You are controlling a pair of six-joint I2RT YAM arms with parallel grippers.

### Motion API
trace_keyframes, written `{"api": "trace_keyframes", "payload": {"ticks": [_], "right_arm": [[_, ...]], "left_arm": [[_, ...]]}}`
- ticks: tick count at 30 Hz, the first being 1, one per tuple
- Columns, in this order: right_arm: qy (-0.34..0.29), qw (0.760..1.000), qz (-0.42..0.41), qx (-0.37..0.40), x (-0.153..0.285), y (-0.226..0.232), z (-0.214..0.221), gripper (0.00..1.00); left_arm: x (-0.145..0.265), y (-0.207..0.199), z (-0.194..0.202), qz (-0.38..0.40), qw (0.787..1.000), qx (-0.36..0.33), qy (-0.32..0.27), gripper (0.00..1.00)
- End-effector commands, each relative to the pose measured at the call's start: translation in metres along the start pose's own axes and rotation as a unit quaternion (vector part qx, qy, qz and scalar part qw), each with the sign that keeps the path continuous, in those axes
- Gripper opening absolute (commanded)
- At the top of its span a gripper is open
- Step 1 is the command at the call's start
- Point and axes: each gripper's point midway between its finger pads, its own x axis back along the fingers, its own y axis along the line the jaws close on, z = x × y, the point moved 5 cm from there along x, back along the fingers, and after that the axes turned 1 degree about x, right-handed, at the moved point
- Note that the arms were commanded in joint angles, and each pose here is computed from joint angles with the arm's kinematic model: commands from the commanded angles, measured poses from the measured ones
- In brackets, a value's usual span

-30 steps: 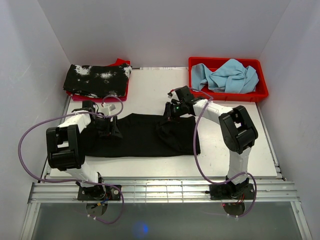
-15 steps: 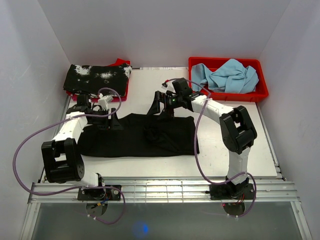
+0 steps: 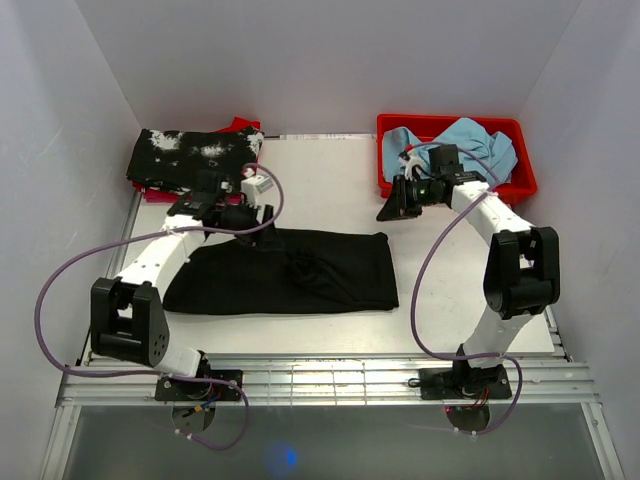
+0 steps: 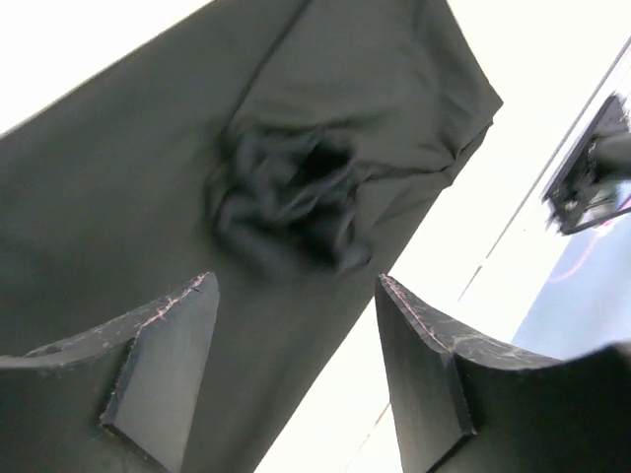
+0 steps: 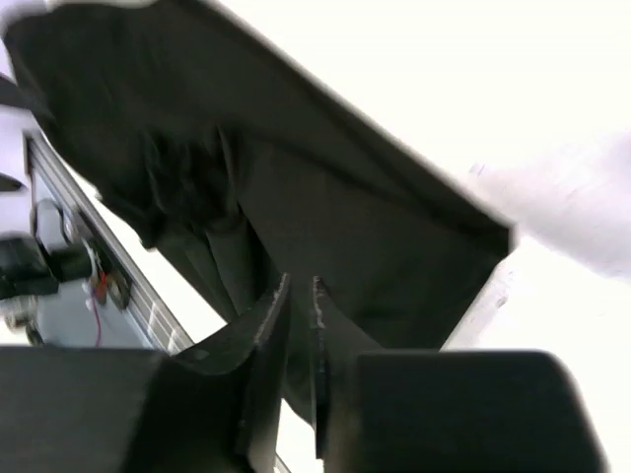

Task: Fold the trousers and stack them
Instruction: Fold the trousers

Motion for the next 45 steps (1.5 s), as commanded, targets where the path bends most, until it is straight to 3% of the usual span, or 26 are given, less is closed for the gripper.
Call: {"api": "trace_keyframes", "payload": {"ticks": [1, 6, 14, 19, 21, 28, 31, 34, 35, 36, 40, 42, 45], "right_arm": [[0.072, 0.997, -0.007, 0.020, -0.007, 0.000, 0.047, 0.16], [0.104, 0.994, 0.012, -0.003, -0.018, -0.018, 0.075, 0.12], [0.132, 0.990, 0.027, -0.027, -0.031, -0.037, 0.094, 0.11], [0.157, 0.986, 0.043, -0.026, -0.032, -0.046, 0.104, 0.08], [0.164, 0.985, 0.048, -0.030, -0.031, -0.048, 0.109, 0.08], [0.170, 0.983, 0.065, -0.023, -0.026, -0.049, 0.111, 0.08], [0.165, 0.985, 0.055, -0.015, -0.023, -0.043, 0.104, 0.08], [0.151, 0.988, 0.035, -0.013, -0.018, -0.033, 0.094, 0.10], [0.144, 0.989, 0.031, -0.007, -0.016, -0.030, 0.088, 0.13], [0.136, 0.990, 0.027, -0.004, -0.012, -0.026, 0.084, 0.24], [0.112, 0.993, 0.036, -0.014, 0.007, -0.031, 0.075, 0.43], [0.113, 0.992, 0.043, -0.022, 0.012, -0.036, 0.077, 0.46], [0.114, 0.991, 0.049, -0.043, 0.018, -0.046, 0.081, 0.46]], "left_arm": [[-0.026, -0.024, -0.047, -0.018, 0.996, -0.086, -0.027, 0.74], [-0.077, -0.033, -0.054, -0.028, 0.987, -0.157, 0.026, 0.67], [-0.123, -0.034, -0.007, -0.016, 0.966, -0.212, 0.144, 0.48], [-0.102, -0.021, 0.030, -0.055, 0.952, -0.210, 0.216, 0.32], [-0.083, -0.023, 0.035, -0.071, 0.946, -0.233, 0.215, 0.26], [-0.047, -0.016, 0.076, -0.110, 0.933, -0.241, 0.244, 0.25], [-0.047, -0.006, 0.088, -0.132, 0.931, -0.226, 0.256, 0.25], [-0.049, -0.005, 0.080, -0.135, 0.937, -0.219, 0.234, 0.39], [-0.047, -0.009, 0.070, -0.137, 0.942, -0.217, 0.215, 0.47], [-0.045, -0.011, 0.063, -0.135, 0.946, -0.214, 0.203, 0.50], [-0.031, -0.023, 0.037, -0.118, 0.967, -0.173, 0.148, 0.63], [-0.019, -0.026, 0.024, -0.111, 0.978, -0.134, 0.115, 0.72], [-0.013, -0.029, 0.019, -0.092, 0.988, -0.075, 0.096, 0.74]]}}
